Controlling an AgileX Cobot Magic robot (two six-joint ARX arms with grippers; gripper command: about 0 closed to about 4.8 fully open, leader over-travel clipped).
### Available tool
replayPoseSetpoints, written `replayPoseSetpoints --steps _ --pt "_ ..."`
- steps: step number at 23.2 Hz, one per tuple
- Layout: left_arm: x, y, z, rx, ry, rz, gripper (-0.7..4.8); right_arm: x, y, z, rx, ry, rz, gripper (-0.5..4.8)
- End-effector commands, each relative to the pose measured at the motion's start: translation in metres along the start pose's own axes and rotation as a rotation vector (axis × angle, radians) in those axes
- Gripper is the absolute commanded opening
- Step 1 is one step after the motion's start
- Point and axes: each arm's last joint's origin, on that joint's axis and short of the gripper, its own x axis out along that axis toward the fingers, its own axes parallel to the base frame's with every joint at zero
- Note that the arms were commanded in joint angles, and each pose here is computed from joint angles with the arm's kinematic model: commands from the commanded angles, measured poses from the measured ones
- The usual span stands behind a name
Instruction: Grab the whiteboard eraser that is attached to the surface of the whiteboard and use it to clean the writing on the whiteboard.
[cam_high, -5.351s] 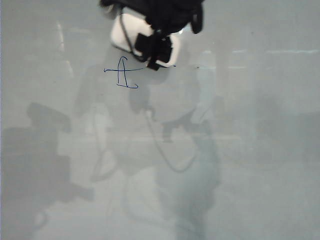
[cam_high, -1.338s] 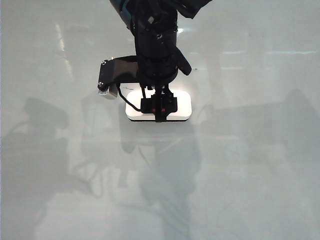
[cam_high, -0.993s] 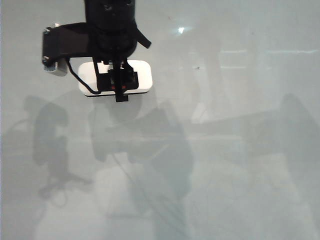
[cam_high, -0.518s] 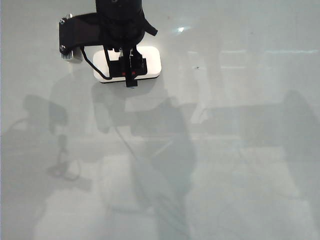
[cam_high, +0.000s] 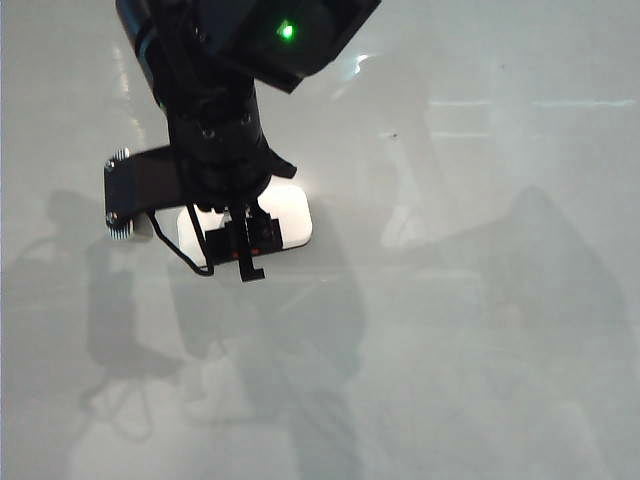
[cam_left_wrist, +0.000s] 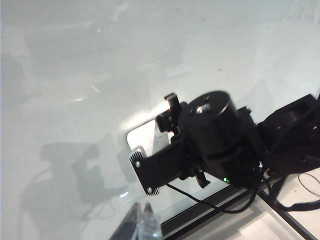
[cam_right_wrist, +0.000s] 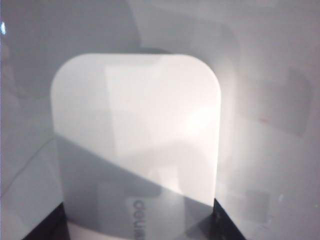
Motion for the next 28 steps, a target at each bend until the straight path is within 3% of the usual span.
replayPoseSetpoints --steps 1,7,12,20,24,28 --pt "0.0 0.0 0.001 0.008 -0.013 0.0 -0.02 -0.002 -0.009 -0.003 0.007 0.068 -0.048 2.2" --pt "0.0 0.0 0.002 0.007 -0.013 -0.001 -0.02 -0.016 -0.044 -0.013 0.018 0.118 -0.151 2.2" --pt "0.0 0.0 0.002 0.008 -0.014 0.0 -0.02 -0.03 -0.102 -0.014 0.146 0.121 -0.249 2.2" --pt "0.001 0.0 -0.001 0.004 -0.004 -0.001 -0.02 -0.069 -0.132 -0.014 0.219 0.197 -0.288 2.19" --pt "0.002 0.0 -0.001 0.005 -0.004 -0.001 -0.02 -0.118 -0.153 -0.023 0.421 0.092 -0.333 2.19" --pt "0.002 0.001 0.0 0.009 -0.018 0.0 -0.02 -0.164 -0.168 -0.062 0.717 -0.027 -0.269 2.1"
